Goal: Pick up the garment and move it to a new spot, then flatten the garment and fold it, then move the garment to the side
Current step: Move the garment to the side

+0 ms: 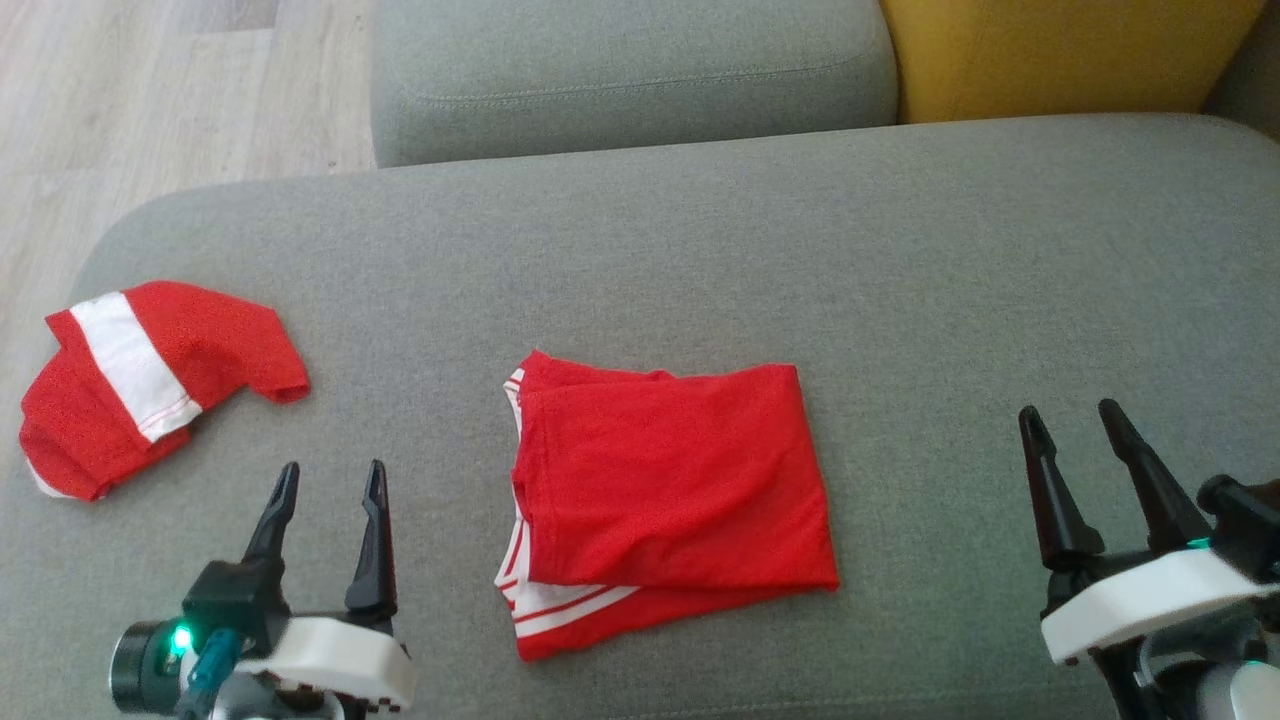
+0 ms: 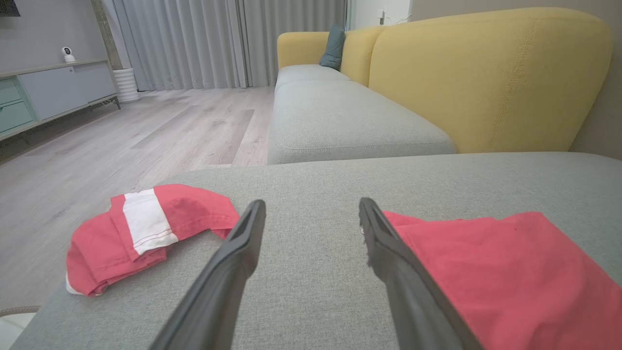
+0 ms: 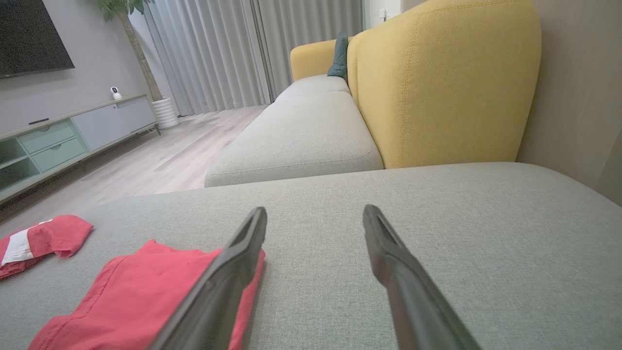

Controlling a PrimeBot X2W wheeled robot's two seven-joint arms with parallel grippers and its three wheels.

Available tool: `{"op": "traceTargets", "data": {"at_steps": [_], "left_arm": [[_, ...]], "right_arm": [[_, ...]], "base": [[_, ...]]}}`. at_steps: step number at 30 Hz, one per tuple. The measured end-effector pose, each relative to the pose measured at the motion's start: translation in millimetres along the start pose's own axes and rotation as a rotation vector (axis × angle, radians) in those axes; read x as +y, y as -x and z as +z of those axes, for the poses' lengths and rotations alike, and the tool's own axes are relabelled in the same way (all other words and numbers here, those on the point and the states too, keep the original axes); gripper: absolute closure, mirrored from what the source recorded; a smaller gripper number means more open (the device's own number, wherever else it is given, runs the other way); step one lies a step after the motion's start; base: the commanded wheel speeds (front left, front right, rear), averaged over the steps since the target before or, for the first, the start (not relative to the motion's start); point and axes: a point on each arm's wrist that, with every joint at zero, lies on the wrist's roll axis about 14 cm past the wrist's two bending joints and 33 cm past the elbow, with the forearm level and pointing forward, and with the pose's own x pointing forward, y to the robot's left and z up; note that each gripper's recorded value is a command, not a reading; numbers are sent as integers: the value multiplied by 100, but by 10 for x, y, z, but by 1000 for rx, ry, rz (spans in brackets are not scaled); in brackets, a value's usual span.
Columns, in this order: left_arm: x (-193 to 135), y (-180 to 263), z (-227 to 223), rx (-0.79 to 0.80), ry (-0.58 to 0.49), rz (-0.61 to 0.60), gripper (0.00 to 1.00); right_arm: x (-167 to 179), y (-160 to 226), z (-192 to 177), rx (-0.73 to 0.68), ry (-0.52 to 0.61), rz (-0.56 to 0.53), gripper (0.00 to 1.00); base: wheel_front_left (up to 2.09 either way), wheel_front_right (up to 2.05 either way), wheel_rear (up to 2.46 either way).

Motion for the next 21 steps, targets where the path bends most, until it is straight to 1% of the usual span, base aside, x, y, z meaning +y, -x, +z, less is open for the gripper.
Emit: {"op": "traceTargets", "data": {"at_steps": [11, 13, 16, 21], "left_arm": [[-3, -25, -50, 15, 3, 0, 0], [-3, -59, -68, 20, 5, 0, 0], [0, -184, -28, 0, 8, -1, 0], [54, -459, 62, -48, 14, 11, 0]], "right_arm": [[-24, -41, -29, 23, 20, -6, 0], [-23, -80, -75, 45, 25, -2, 0], [7, -171, -207, 97, 39, 13, 0], [196, -450, -609, 234, 45, 86, 0]], "base": [[0, 0, 0], [0, 0, 0], [0, 0, 0], [0, 0, 0]]}}
